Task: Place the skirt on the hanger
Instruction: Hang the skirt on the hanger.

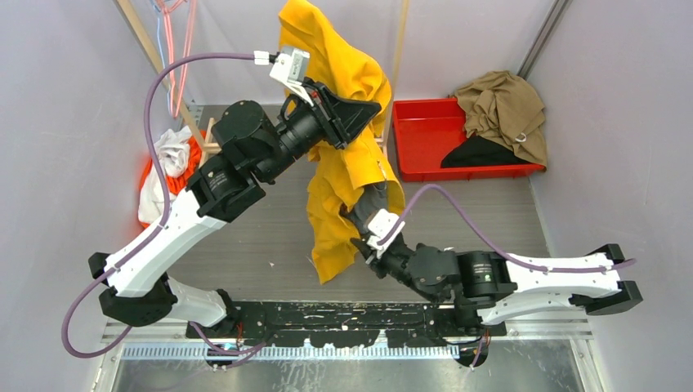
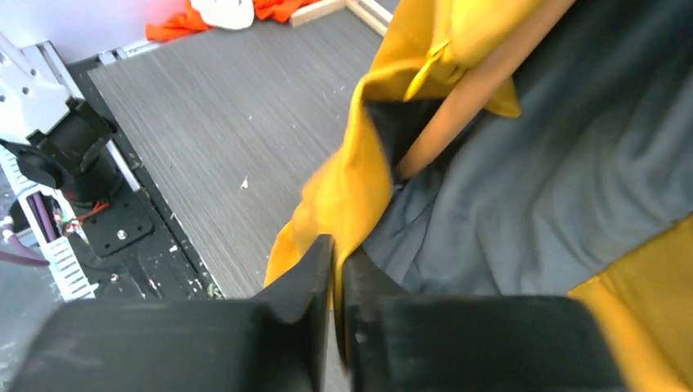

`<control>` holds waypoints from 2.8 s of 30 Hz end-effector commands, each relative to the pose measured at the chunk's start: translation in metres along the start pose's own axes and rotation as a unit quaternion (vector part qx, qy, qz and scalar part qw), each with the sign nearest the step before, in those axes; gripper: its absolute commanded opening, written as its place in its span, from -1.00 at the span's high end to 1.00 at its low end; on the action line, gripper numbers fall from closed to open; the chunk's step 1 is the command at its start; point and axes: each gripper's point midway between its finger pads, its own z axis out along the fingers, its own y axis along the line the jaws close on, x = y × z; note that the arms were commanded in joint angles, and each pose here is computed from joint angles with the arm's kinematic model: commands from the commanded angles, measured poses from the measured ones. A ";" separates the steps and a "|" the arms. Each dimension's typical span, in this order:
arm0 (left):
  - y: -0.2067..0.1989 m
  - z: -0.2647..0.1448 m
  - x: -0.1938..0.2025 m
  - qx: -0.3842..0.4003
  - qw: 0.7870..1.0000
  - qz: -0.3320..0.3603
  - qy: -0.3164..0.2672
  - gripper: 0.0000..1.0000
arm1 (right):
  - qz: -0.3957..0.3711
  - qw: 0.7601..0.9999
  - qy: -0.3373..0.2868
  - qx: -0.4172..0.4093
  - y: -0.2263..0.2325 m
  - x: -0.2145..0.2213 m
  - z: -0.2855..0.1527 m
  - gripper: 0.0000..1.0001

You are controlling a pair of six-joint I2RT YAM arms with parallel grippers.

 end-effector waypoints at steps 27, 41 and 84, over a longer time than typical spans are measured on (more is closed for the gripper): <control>0.000 -0.080 -0.085 0.029 0.977 0.007 -0.213 1.00 | 0.022 0.998 -0.041 -0.038 0.010 -0.043 -0.004 -0.28; -0.033 -0.093 -0.114 0.098 0.965 -0.030 -0.242 1.00 | 0.122 0.990 -0.045 0.056 -0.023 0.013 0.047 -0.40; 0.012 -0.089 -0.098 0.063 0.903 0.028 -0.423 1.00 | 0.185 0.977 0.060 -0.092 -0.011 -0.030 -0.029 0.97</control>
